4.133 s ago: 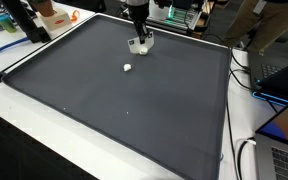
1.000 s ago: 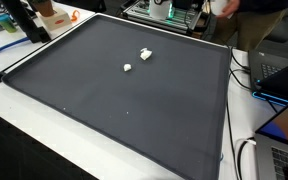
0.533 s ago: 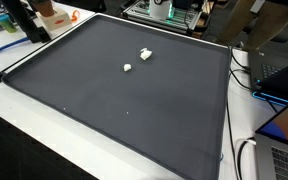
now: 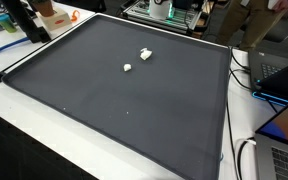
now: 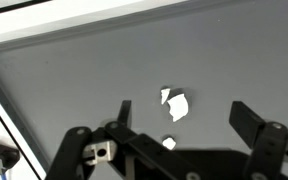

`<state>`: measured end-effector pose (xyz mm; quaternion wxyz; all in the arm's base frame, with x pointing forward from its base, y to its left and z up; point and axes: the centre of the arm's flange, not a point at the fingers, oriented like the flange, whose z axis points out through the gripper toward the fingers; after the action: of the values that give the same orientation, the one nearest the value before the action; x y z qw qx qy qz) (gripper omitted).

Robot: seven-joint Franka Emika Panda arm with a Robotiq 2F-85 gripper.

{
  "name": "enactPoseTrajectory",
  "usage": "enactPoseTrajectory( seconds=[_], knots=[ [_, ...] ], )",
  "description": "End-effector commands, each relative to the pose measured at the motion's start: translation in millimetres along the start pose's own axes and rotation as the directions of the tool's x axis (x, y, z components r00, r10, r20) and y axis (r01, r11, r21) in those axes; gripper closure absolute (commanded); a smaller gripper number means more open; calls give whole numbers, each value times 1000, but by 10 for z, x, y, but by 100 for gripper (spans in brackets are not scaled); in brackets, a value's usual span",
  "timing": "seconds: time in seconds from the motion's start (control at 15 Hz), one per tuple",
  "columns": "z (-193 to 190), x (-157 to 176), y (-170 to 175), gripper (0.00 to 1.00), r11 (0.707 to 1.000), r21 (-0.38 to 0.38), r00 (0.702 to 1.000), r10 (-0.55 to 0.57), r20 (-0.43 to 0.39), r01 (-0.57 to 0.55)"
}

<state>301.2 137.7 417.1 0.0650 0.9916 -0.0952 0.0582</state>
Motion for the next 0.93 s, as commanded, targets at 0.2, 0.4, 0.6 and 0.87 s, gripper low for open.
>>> enactPoseTrajectory(
  seconds=[0.2, 0.4, 0.6, 0.87],
  knots=[
    [194, 248, 62, 0, 996, 87, 998, -34, -43, 38],
    [378, 524, 86, 0, 989, 125, 994, -64, -89, 75],
    [657, 693, 84, 0, 985, 139, 992, -95, -78, 105],
    [1020, 696, -9, 0, 990, 104, 994, -88, -66, 94]
  ],
)
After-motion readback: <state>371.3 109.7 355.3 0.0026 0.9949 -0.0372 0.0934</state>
